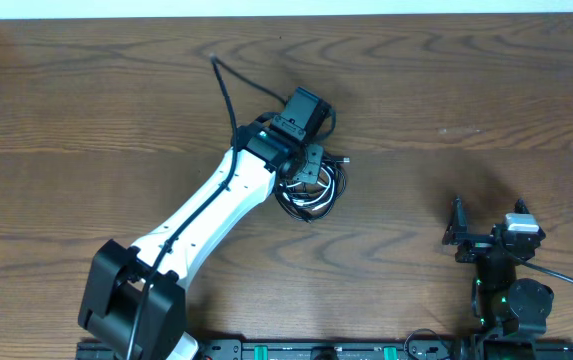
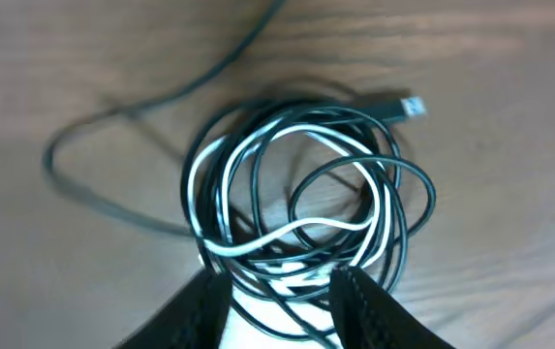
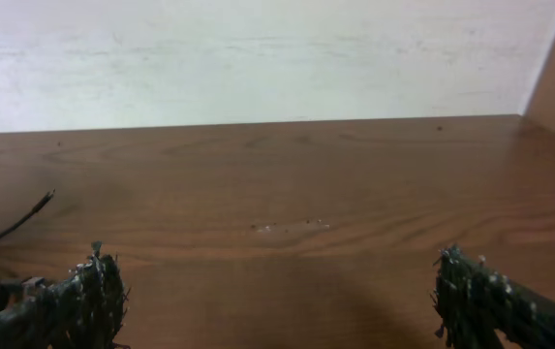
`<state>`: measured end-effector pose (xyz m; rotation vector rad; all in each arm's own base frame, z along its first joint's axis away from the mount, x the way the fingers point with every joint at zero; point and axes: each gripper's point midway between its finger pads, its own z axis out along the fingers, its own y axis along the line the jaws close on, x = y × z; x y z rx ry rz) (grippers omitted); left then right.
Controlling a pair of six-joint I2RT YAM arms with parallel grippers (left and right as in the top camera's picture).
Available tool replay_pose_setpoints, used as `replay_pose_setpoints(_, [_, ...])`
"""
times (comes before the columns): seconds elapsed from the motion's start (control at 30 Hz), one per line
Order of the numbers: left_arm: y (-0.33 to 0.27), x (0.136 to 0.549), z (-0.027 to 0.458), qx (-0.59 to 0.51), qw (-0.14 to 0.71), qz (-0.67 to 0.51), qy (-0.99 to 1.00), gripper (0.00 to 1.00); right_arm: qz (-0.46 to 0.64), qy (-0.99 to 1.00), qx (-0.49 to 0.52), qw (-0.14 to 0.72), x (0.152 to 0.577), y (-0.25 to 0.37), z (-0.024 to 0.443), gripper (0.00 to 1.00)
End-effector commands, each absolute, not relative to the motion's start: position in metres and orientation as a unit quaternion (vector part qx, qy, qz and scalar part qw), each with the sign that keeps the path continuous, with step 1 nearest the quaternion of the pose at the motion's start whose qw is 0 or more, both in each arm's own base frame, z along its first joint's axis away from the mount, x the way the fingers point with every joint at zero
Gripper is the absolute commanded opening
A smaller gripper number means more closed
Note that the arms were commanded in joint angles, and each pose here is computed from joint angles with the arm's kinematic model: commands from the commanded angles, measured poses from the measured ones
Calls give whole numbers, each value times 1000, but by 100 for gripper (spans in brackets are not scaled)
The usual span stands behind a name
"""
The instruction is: Untangle cables
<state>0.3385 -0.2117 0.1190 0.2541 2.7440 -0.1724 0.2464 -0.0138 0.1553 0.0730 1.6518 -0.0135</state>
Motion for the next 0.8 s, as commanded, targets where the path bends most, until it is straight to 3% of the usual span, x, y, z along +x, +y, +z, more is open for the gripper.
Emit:
replay_pose_setpoints(0.0, [-200, 340, 118, -152, 180, -78, 969, 45, -6, 737, 39, 675, 246, -15, 153, 99])
replay_pose_setpoints(0.27, [-202, 337, 111, -467, 133, -127, 865, 57, -6, 737, 39, 675, 246, -15, 153, 99])
replay_pose_setpoints(0.57, [-216, 326, 76, -548, 55, -118, 826, 57, -6, 737, 39, 675, 246, -15, 153, 99])
replay_pose_setpoints(0.77, [-216, 326, 63, -555, 48, -106, 823, 58, -6, 737, 39, 675, 246, -15, 154, 99])
